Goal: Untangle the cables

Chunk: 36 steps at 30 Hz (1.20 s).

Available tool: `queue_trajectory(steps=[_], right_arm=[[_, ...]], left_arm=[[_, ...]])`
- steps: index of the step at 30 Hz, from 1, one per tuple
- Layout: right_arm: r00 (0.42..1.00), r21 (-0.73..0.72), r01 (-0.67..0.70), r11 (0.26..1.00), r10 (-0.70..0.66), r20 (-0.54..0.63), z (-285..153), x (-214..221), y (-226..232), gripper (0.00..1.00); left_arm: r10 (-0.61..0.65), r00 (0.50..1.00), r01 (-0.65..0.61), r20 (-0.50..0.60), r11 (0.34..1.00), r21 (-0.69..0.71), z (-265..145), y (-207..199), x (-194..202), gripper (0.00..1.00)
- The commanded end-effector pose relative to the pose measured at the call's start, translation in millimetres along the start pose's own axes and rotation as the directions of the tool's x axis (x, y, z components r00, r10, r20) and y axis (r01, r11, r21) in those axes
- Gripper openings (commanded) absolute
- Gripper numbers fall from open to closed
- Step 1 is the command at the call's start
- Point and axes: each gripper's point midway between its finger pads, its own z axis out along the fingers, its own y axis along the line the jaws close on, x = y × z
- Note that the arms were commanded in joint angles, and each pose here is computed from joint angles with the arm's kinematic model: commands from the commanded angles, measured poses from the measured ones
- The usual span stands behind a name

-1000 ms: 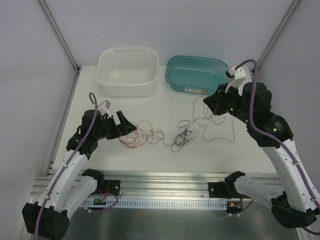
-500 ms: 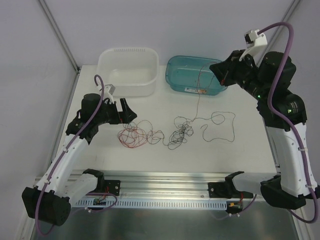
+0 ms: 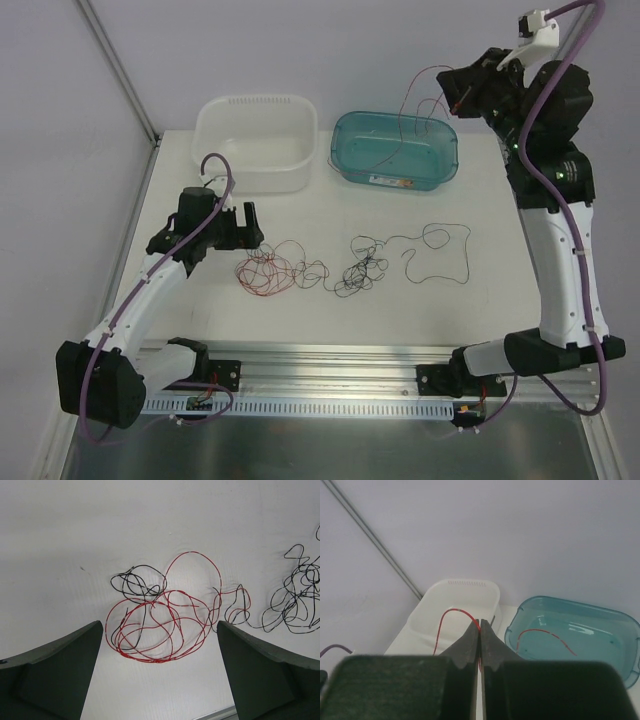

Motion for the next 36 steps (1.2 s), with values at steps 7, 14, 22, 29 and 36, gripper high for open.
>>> queue_trajectory(steps=[7, 14, 22, 29, 36], right_arm=[[0.992, 0.016, -0.046, 0.999, 0.044, 0.115, 95.9, 0.5, -46.3, 0.03], [0.990, 0.144, -0.065, 0.987, 0.045, 0.137, 150.2, 26.3, -105.0, 0.06], [0.990, 0.276, -0.141, 0.951, 0.142, 0.017, 211.2, 124.8, -183.3, 0.09], [0.958, 0.378, -0.222, 0.899, 0.273, -0.087, 228.6, 222.1, -246.3, 0.27], [0.944, 0.347, -0.181, 0.920, 0.262, -0.202, 206.0, 227.9, -230.5, 0.65]], left_arm=[[0.031, 0.999, -0.030, 0.012, 0.999, -0.038, 0.2, 7.0, -1.1, 0.99], [0.029, 1.000, -0.029, -0.002, 0.999, -0.030, 2.4, 6.4, 2.7, 0.99], [0.032, 0.999, -0.033, -0.019, 0.999, -0.023, 5.2, 6.1, 6.0, 0.99], [0.035, 0.999, -0.036, -0.034, 0.999, -0.024, 8.5, 7.5, 8.4, 0.99], [0.028, 0.998, -0.027, -0.049, 1.000, 0.014, 9.5, 0.5, 10.3, 0.99]])
